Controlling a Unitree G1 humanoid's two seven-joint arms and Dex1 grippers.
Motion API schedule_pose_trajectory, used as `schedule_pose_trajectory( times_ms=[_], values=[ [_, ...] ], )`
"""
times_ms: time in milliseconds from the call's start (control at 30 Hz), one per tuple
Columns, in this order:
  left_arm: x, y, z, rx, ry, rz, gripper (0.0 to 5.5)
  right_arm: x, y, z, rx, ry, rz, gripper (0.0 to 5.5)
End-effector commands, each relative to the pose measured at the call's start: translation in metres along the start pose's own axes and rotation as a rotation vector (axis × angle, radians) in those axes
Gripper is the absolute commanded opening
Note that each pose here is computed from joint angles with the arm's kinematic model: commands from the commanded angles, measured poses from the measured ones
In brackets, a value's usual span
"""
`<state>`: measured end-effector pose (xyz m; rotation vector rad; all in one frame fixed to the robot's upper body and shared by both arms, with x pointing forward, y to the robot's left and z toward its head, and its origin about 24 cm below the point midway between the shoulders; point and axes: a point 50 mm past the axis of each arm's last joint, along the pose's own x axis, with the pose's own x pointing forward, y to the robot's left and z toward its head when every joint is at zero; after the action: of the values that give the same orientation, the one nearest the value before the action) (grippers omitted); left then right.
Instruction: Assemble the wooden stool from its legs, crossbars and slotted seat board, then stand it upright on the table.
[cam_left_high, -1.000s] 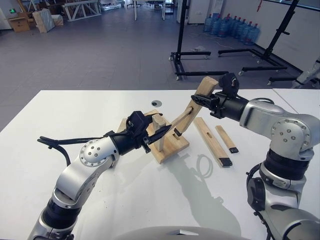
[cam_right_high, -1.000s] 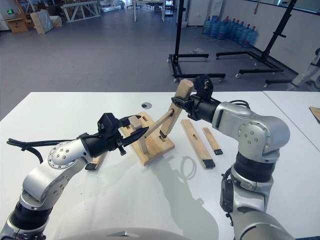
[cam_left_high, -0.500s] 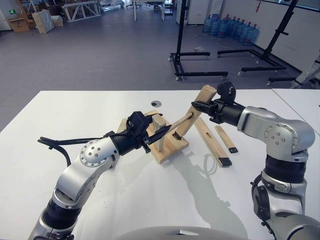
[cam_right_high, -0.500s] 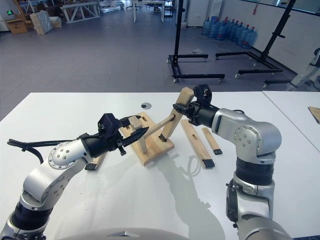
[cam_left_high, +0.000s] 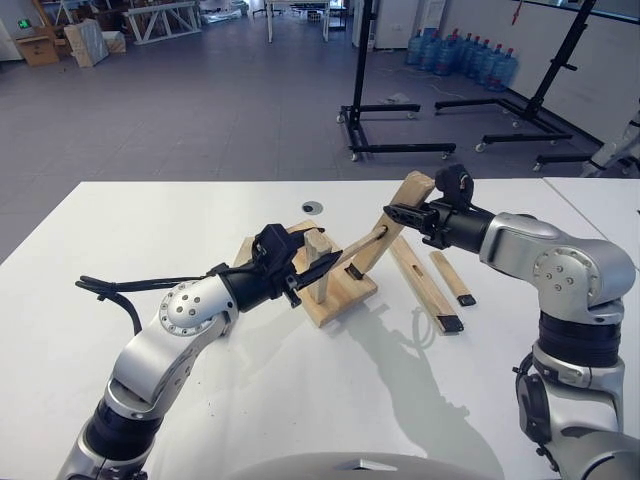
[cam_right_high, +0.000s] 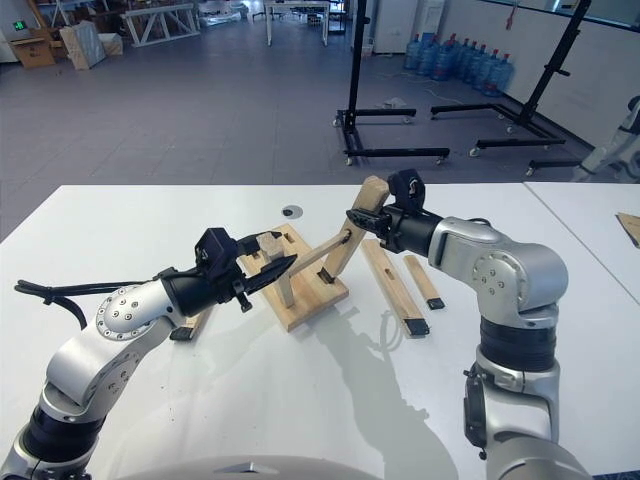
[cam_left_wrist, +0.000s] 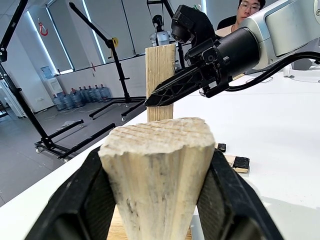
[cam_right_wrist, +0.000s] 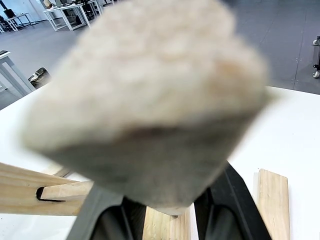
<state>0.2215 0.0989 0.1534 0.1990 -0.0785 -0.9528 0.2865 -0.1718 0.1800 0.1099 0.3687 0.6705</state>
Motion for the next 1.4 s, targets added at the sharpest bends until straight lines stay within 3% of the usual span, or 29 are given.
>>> schedule_pose_trajectory(
  times_ms=[33, 233, 500, 767, 1167, 1300, 1400],
  values=[
    [0.002, -0.008, -0.032, -0.079, 0.17, -0.039, 1.99, 0.022, 0.037, -0.028, 0.092, 0.121, 0.332, 1.0],
    [0.002, -0.009, -0.032, -0.081, 0.17, -0.041, 1.99, 0.027, 0.037, -0.022, 0.18, 0.057, 0.335, 1.0],
    [0.002, -0.008, -0.032, -0.08, 0.169, -0.039, 1.99, 0.027, 0.033, -0.042, 0.137, 0.187, 0.252, 1.0],
    [0.002, -0.009, -0.033, -0.079, 0.17, -0.028, 1.99, 0.02, 0.029, -0.026, 0.154, 0.215, 0.271, 1.0],
    [0.004, -0.009, -0.033, -0.08, 0.165, -0.026, 1.99, 0.057, 0.025, -0.051, 0.192, 0.382, 0.193, 1.0],
    [0.006, -0.011, -0.033, -0.083, 0.159, -0.024, 1.99, 0.054, 0.016, -0.088, 0.148, 0.523, 0.153, 1.0],
    [0.005, -0.011, -0.033, -0.083, 0.162, -0.022, 1.99, 0.043, 0.013, -0.116, -0.003, 0.614, 0.146, 1.0]
  ],
)
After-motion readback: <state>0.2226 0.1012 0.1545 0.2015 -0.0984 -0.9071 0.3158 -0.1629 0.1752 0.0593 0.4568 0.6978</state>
